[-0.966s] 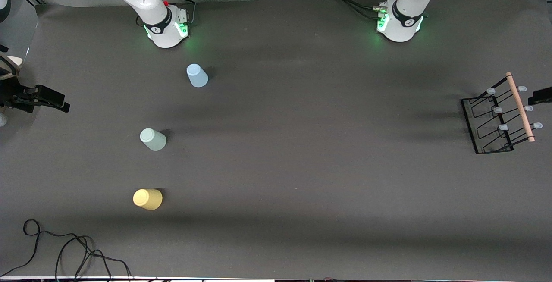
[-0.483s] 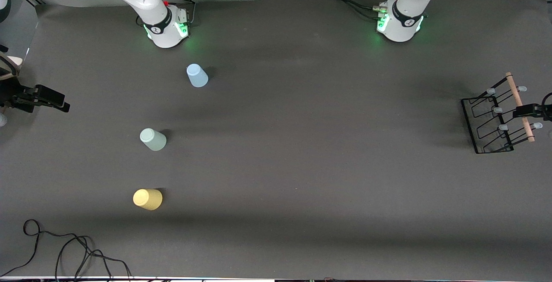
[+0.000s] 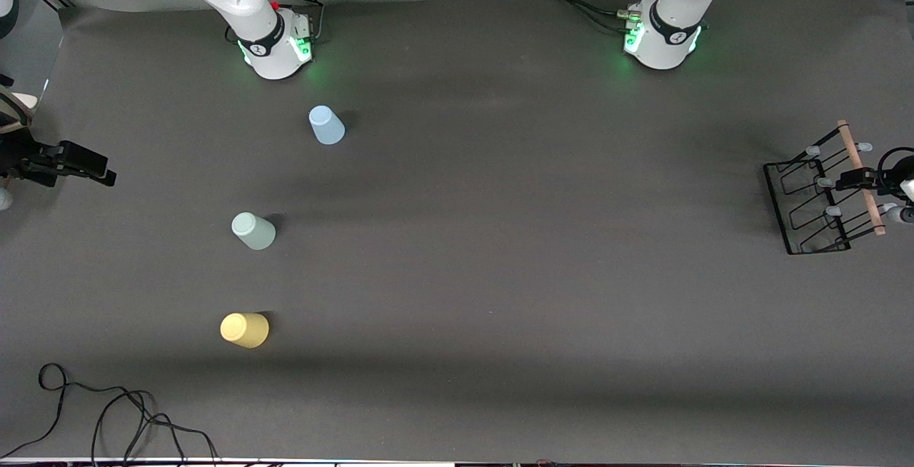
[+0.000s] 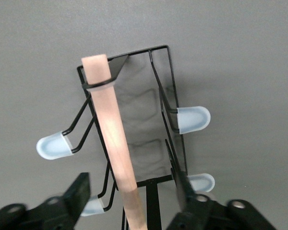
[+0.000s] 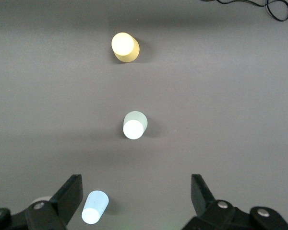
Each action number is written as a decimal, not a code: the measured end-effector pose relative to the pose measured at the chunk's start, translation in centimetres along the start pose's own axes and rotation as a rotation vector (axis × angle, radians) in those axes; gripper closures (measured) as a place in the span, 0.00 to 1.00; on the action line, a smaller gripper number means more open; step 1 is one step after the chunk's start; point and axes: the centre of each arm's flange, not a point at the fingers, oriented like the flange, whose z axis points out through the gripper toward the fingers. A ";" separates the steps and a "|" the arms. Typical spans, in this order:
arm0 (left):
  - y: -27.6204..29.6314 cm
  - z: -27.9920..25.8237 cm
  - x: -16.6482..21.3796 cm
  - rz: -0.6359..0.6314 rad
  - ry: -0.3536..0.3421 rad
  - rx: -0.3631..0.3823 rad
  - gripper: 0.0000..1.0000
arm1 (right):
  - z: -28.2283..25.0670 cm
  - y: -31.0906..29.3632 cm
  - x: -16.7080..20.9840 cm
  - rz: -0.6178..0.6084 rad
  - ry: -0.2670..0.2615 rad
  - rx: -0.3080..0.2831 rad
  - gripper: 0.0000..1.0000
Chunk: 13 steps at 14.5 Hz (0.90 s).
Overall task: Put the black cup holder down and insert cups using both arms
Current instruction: 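Lift the black wire rack by its wooden handle with the left gripper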
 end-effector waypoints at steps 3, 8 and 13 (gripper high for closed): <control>0.1 -0.2 -0.1 0.005 0.003 0.002 0.62 | 0.0 0.0 0.0 0.000 0.000 0.000 0.00; 0.6 -0.4 0.0 0.017 -0.004 -0.005 0.84 | 0.0 0.0 0.0 0.000 0.000 0.000 0.00; 7.3 -1.5 2.8 -0.018 -0.023 -0.080 0.84 | 0.0 0.0 0.0 0.000 0.000 0.000 0.00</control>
